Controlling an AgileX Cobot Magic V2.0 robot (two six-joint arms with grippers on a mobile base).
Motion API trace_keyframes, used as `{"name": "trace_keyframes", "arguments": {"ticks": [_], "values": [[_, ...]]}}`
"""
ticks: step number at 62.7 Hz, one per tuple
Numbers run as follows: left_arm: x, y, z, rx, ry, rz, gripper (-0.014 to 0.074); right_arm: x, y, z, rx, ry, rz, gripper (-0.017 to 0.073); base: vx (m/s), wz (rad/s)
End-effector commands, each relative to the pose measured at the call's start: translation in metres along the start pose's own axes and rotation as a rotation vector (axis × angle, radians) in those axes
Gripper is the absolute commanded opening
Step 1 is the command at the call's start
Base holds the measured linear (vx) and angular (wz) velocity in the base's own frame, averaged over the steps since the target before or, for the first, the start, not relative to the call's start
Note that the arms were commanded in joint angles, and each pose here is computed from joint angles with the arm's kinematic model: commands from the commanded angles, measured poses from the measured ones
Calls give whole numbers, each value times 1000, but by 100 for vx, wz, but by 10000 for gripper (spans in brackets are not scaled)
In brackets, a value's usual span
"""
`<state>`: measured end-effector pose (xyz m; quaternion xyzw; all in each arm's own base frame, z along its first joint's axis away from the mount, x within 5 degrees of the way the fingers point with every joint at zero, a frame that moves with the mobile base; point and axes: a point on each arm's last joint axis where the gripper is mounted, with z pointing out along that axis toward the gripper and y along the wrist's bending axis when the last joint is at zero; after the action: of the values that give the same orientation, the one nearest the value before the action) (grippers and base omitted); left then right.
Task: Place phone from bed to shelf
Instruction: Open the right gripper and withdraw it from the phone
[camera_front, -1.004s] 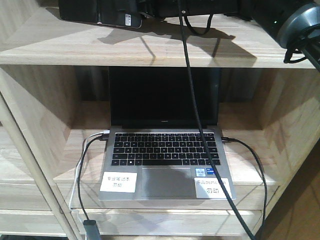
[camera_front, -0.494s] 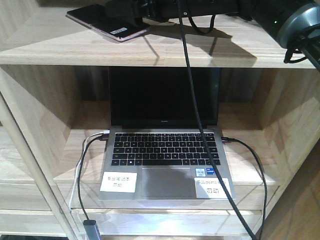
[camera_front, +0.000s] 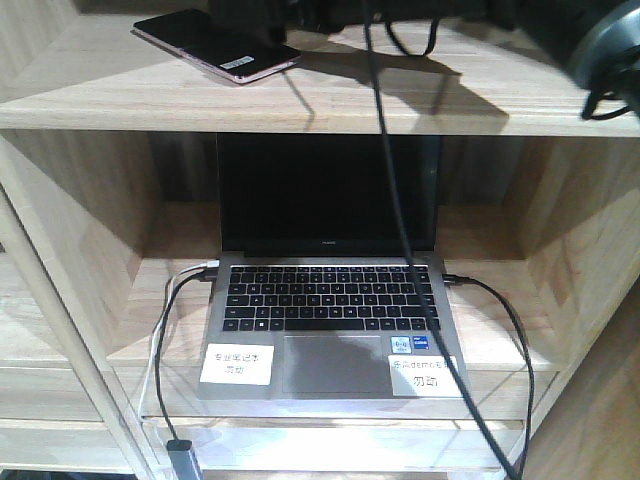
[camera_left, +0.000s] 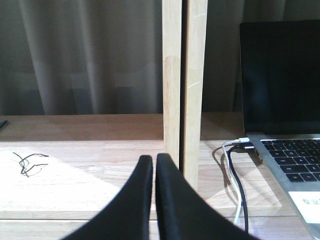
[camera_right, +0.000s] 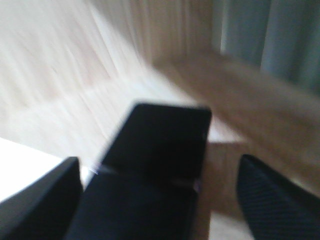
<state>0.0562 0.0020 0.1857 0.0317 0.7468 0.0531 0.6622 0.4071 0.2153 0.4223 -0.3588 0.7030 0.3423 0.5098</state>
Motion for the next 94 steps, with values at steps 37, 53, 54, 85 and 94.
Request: {"name": "trace_keyframes", "arguments": {"ticks": [37, 53, 54, 85, 94], "values": [[-14, 2, -3, -10, -107, -14, 1, -60, 52, -76, 14, -72, -54, -6, 0, 0], [-14, 2, -3, -10, -107, -14, 1, -70, 62, -100, 111, -48, -62, -6, 0, 0], [-14, 2, -3, -10, -107, -14, 1, -70, 62, -101, 116, -47, -60, -6, 0, 0], [-14, 2, -3, -10, -107, -14, 1, -28, 86, -148, 302, -151, -43, -6, 0, 0], [-14, 2, -3, -10, -107, -14, 1, -6, 103, -173, 351, -194, -51, -6, 0, 0]]}}
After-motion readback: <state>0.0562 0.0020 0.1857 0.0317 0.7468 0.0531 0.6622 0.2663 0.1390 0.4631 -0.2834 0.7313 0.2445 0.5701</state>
